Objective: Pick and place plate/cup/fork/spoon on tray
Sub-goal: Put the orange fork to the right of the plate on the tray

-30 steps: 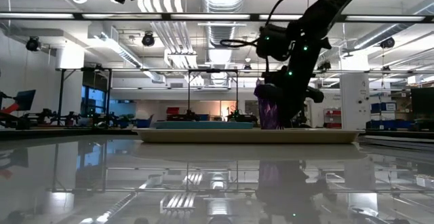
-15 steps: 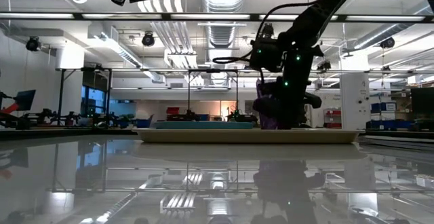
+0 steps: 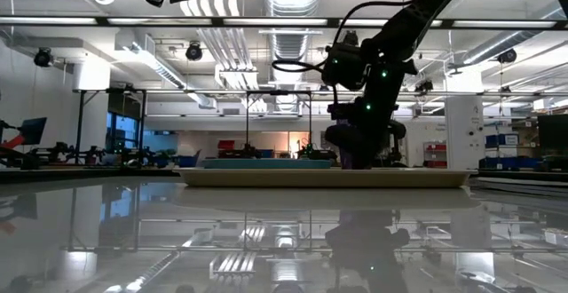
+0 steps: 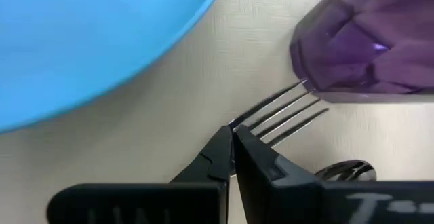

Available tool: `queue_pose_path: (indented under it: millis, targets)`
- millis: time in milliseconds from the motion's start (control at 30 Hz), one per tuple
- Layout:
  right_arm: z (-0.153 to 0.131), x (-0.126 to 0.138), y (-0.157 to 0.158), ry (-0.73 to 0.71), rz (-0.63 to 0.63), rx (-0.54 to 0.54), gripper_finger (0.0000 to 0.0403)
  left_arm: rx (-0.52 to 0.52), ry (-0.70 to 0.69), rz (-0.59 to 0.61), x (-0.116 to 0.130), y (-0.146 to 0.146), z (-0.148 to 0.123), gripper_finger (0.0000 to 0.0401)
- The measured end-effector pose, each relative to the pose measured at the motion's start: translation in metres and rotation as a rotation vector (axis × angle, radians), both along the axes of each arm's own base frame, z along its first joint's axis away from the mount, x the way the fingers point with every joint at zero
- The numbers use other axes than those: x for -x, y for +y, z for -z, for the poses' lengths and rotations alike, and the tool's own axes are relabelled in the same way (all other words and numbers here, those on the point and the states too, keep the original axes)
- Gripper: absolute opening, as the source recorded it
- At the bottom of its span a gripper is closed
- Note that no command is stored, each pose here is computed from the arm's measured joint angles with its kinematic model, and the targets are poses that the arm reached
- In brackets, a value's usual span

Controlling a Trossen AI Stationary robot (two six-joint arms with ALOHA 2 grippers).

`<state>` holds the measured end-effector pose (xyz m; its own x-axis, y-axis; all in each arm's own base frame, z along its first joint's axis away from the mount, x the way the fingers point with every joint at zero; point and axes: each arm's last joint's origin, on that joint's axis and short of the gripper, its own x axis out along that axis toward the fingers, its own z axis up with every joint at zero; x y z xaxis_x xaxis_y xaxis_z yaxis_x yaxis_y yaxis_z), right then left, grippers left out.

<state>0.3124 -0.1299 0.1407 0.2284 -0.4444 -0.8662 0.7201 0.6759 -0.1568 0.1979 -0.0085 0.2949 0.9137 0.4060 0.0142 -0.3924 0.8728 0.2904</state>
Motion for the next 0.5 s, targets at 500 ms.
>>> queue_pose_path:
  millis: [500]
  targets:
    - [-0.022, 0.014, 0.006, 0.096, 0.022, -0.098, 0.0008, -0.001, 0.006, -0.001, 0.000, 0.000, 0.002, 0.0022]
